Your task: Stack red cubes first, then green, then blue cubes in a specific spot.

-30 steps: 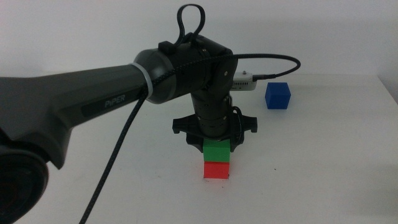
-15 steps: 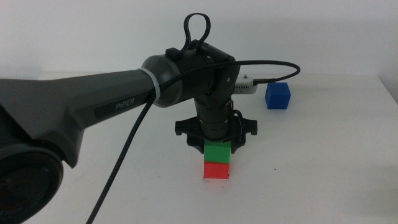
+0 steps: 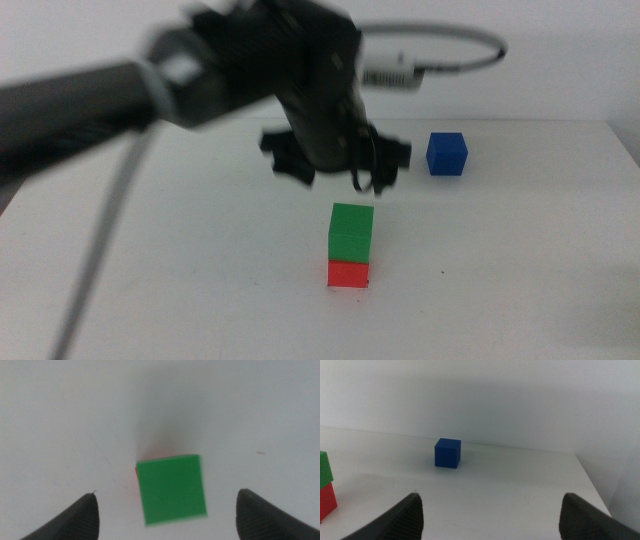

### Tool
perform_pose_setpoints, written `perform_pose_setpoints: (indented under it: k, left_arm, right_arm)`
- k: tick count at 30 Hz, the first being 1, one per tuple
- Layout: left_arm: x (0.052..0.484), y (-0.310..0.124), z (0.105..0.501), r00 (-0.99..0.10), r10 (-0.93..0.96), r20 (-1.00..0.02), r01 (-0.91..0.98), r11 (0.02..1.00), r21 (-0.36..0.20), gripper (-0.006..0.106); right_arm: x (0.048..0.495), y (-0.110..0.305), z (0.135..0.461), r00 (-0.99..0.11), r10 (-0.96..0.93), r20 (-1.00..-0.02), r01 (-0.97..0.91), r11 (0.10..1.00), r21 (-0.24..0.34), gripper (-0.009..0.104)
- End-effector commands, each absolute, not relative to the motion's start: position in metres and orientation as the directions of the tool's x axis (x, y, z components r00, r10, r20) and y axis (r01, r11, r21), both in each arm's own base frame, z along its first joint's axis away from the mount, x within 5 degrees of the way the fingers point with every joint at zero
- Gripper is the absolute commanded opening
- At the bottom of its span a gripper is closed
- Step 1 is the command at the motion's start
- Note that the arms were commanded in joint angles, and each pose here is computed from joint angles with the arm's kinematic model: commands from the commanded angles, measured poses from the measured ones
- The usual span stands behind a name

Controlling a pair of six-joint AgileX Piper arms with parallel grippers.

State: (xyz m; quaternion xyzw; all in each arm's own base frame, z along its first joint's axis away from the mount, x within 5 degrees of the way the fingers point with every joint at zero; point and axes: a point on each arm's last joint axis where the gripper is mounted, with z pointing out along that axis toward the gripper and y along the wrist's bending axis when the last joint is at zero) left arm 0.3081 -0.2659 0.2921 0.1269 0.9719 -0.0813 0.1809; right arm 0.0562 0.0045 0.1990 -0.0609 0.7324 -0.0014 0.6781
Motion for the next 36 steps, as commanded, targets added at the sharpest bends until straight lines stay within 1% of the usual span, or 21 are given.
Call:
perform_pose_setpoints:
  k: [1,3,5,6,7,9,10,12,14,15,19,23,27,36]
  left_arm:
    - [0.288,-0.248,0.342,-0.826,0.31,-0.471,0.394,0.915,-0.088,0.094]
    - [0.27,-0.229,0.378,-0.759,0.364,-0.54,0.459,0.887,-0.047,0.094]
    - [0.249,-0.209,0.409,-0.709,0.38,-0.593,0.489,0.872,-0.026,0.094]
    - [0.237,-0.198,0.425,-0.663,0.407,-0.628,0.524,0.852,-0.001,0.094]
    - [0.224,-0.186,0.438,-0.64,0.415,-0.647,0.537,0.843,0.01,0.094]
    - [0.195,-0.161,0.457,-0.607,0.404,-0.684,0.549,0.836,0.006,0.094]
    - [0.183,-0.152,0.46,-0.595,0.399,-0.698,0.557,0.83,-0.001,0.094]
    - [0.158,-0.133,0.464,-0.548,0.349,-0.76,0.577,0.816,-0.041,0.094]
    - [0.14,-0.121,0.461,-0.526,0.313,-0.791,0.59,0.804,-0.074,0.094]
    - [0.132,-0.115,0.46,-0.522,0.305,-0.796,0.594,0.8,-0.083,0.094]
    - [0.117,-0.102,0.457,-0.531,0.309,-0.789,0.596,0.798,-0.088,0.094]
    - [0.111,-0.102,0.459,-0.536,0.287,-0.794,0.612,0.78,-0.131,0.094]
    - [0.111,-0.103,0.46,-0.53,0.28,-0.801,0.613,0.779,-0.133,0.094]
    - [0.114,-0.102,0.462,-0.505,0.277,-0.818,0.605,0.789,-0.107,0.094]
  right_arm:
    - [0.056,0.004,0.199,-0.062,-0.104,-0.993,-0.084,0.992,-0.099,0.093]
    - [0.056,0.004,0.199,-0.062,-0.104,-0.993,-0.084,0.992,-0.099,0.093]
    - [0.056,0.004,0.199,-0.062,-0.104,-0.993,-0.084,0.992,-0.099,0.093]
    - [0.056,0.004,0.199,-0.062,-0.104,-0.993,-0.084,0.992,-0.099,0.093]
    - [0.056,0.004,0.199,-0.062,-0.104,-0.993,-0.084,0.992,-0.099,0.093]
    - [0.056,0.004,0.199,-0.062,-0.104,-0.993,-0.084,0.992,-0.099,0.093]
    - [0.056,0.004,0.199,-0.062,-0.104,-0.993,-0.084,0.992,-0.099,0.093]
    - [0.056,0.004,0.199,-0.062,-0.104,-0.993,-0.084,0.992,-0.099,0.093]
    - [0.056,0.004,0.199,-0.062,-0.104,-0.993,-0.084,0.992,-0.099,0.093]
    - [0.056,0.004,0.199,-0.062,-0.104,-0.993,-0.084,0.992,-0.099,0.093]
    - [0.056,0.004,0.199,-0.062,-0.104,-0.993,-0.084,0.992,-0.099,0.093]
    - [0.056,0.004,0.199,-0.062,-0.104,-0.993,-0.084,0.992,-0.099,0.093]
    - [0.056,0.004,0.199,-0.062,-0.104,-0.993,-0.084,0.992,-0.099,0.093]
    - [0.056,0.004,0.199,-0.062,-0.104,-0.993,-0.084,0.992,-0.099,0.093]
